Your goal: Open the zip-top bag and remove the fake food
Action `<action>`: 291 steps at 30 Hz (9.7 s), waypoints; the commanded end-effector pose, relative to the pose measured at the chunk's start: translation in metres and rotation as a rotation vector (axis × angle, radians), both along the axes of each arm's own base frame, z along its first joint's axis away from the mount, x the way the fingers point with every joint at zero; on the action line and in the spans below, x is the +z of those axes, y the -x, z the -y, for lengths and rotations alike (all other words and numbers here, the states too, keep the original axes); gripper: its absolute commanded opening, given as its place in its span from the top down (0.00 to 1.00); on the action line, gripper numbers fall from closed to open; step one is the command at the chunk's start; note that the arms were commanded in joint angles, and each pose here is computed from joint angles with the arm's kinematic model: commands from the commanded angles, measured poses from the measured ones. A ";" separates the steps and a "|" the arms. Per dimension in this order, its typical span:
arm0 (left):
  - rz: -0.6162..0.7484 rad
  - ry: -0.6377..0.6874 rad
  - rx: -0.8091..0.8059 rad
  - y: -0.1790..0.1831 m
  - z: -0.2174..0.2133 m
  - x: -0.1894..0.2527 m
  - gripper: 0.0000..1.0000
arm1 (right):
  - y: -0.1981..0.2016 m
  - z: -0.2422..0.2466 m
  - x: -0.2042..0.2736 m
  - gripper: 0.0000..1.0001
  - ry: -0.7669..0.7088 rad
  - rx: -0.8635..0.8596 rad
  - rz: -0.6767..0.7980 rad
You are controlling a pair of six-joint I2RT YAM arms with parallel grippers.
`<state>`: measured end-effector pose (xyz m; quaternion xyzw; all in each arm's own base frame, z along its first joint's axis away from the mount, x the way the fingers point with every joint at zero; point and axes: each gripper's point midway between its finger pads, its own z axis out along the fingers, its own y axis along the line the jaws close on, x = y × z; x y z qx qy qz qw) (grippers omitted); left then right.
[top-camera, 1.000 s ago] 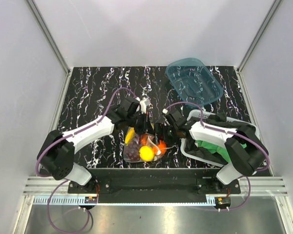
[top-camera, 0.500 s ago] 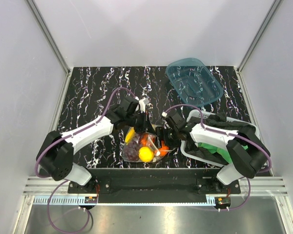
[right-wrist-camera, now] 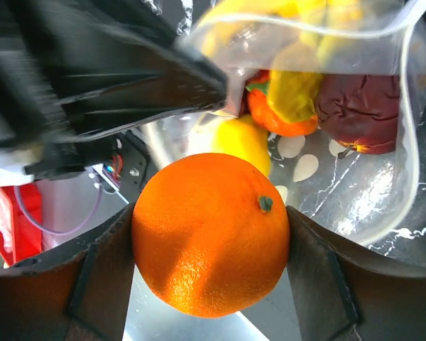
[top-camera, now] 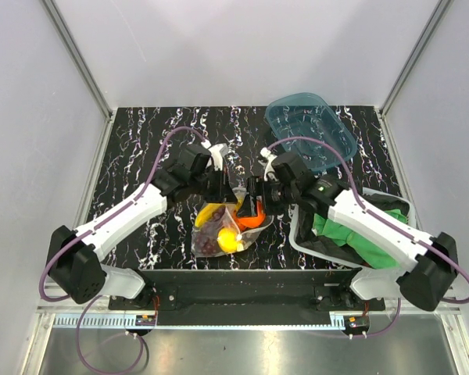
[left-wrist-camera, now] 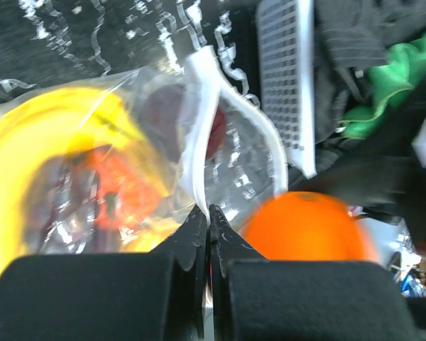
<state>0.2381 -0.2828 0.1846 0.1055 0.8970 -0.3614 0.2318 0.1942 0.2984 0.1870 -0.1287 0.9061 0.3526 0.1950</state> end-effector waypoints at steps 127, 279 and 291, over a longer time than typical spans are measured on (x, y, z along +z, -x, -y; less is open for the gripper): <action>-0.086 0.030 0.010 -0.029 0.012 -0.041 1.00 | -0.143 -0.074 -0.130 0.26 0.017 -0.049 0.326; 0.133 0.125 -0.064 0.021 -0.020 0.080 1.00 | -0.098 0.037 0.058 0.32 -0.170 -0.199 0.274; 0.135 0.171 -0.038 0.025 -0.020 0.093 1.00 | -0.036 -0.045 0.006 0.35 -0.171 0.029 0.123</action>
